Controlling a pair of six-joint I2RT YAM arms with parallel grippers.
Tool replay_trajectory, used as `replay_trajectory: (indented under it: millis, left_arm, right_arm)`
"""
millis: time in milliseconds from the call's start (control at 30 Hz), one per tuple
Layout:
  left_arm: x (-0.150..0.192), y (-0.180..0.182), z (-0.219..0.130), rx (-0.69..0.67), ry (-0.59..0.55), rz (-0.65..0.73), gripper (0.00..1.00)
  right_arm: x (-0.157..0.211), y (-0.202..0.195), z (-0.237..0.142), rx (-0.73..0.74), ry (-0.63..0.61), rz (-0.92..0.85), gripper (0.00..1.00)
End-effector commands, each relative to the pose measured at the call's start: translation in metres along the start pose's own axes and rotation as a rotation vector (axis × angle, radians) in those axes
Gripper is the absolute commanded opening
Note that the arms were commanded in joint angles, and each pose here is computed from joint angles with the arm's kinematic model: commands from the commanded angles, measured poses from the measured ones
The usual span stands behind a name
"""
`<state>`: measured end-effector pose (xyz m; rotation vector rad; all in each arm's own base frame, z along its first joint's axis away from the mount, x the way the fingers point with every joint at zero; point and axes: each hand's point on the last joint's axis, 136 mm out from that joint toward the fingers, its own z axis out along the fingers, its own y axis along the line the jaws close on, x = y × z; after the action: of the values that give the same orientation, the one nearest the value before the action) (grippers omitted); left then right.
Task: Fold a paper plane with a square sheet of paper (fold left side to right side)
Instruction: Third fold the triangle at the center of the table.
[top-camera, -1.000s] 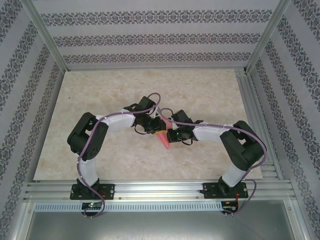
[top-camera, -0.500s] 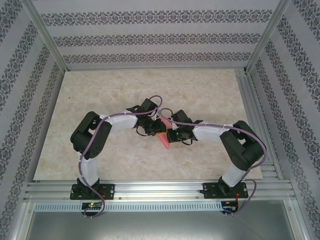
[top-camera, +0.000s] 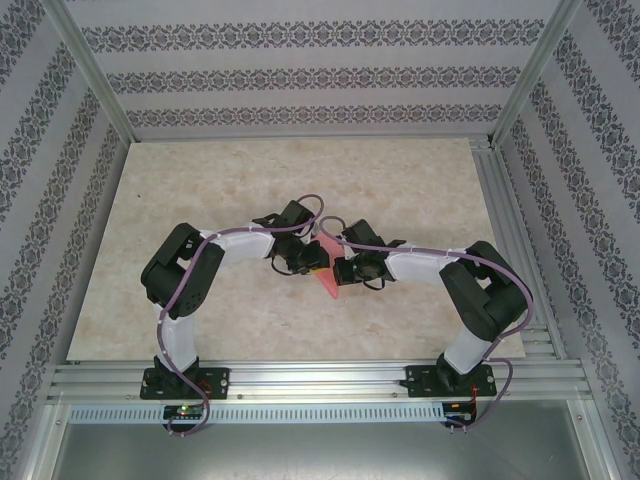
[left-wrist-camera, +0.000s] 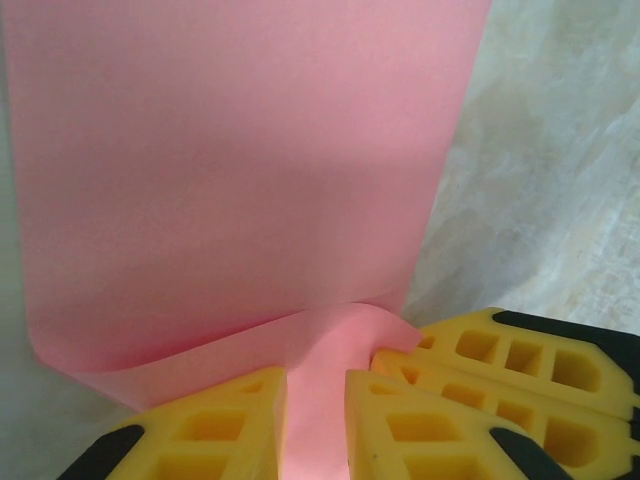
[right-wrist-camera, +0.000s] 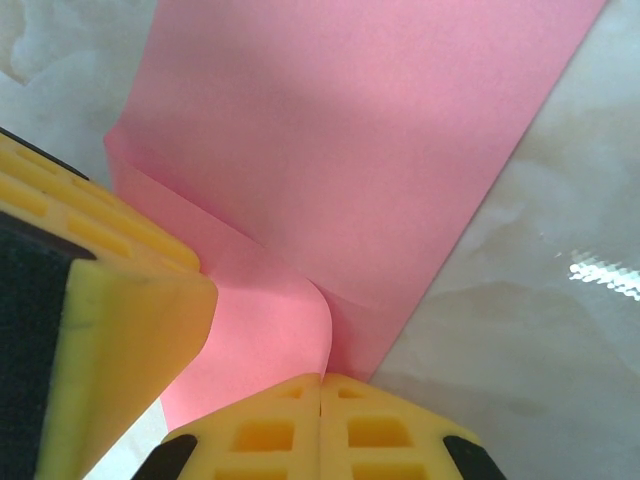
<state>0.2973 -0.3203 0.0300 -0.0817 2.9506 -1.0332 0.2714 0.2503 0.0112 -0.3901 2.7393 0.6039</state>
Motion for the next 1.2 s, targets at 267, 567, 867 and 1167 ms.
replay_trajectory:
  millis: [267, 567, 867, 1167]
  left_arm:
    - [0.014, 0.026, 0.012, -0.082, 0.035, 0.002, 0.24]
    - [0.021, 0.04, 0.016, -0.103, 0.041, -0.013, 0.24]
    - [0.022, 0.042, 0.017, -0.101, 0.041, -0.014, 0.24]
    - [0.021, 0.04, 0.017, -0.1, 0.04, -0.011, 0.24]
  right_arm:
    - [0.036, -0.02, 0.018, 0.081, 0.12, -0.008, 0.05]
    - [0.01, -0.005, 0.002, 0.04, 0.058, 0.014, 0.11]
    - [-0.008, 0.003, -0.053, 0.005, -0.031, 0.044, 0.26]
    - [0.005, 0.049, -0.063, -0.306, -0.05, 0.162, 0.26]
